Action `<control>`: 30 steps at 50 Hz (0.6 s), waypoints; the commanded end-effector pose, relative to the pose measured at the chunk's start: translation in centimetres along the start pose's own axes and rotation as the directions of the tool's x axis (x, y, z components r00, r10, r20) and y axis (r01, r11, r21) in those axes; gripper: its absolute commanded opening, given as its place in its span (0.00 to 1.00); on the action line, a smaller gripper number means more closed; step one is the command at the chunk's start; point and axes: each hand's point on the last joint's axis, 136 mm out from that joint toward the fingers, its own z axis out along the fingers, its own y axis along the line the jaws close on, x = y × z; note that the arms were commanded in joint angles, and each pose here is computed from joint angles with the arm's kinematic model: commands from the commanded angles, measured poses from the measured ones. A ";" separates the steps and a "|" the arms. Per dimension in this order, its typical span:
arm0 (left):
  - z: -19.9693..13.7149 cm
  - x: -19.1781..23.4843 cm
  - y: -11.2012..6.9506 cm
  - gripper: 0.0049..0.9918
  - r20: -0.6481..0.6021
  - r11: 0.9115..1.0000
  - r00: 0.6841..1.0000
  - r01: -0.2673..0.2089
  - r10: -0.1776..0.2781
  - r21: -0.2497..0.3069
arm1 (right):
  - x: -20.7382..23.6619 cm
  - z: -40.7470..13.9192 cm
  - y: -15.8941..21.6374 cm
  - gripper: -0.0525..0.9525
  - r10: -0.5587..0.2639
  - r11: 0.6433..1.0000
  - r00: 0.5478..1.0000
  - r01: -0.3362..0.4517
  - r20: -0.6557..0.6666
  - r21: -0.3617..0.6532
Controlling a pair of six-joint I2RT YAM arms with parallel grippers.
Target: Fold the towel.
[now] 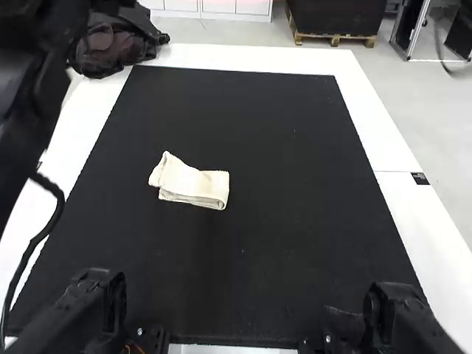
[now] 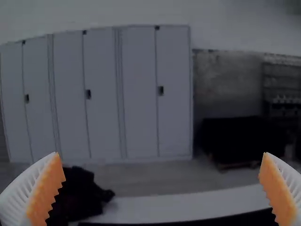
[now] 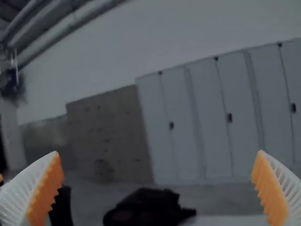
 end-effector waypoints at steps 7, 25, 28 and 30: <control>-7.2 -2.7 1.0 0.98 0.173 0.998 0.985 0.023 -0.014 -0.054 | -1.8 -6.6 2.7 0.97 -0.182 0.980 0.979 0.174 0.087 0.098; -14.8 -2.1 1.9 0.98 0.282 0.993 0.959 0.044 -0.012 -0.108 | -1.3 -15.8 1.5 0.97 -0.367 0.854 0.925 0.291 0.102 0.431; -15.1 -2.1 2.1 0.98 0.271 0.992 0.962 0.044 -0.011 -0.116 | -1.3 -16.3 0.2 0.97 -0.344 0.828 0.935 0.259 0.088 0.497; -15.1 -1.8 2.2 0.98 0.256 0.991 0.967 0.041 -0.008 -0.123 | -1.4 -16.8 -0.5 0.97 -0.351 0.803 0.933 0.259 0.076 0.537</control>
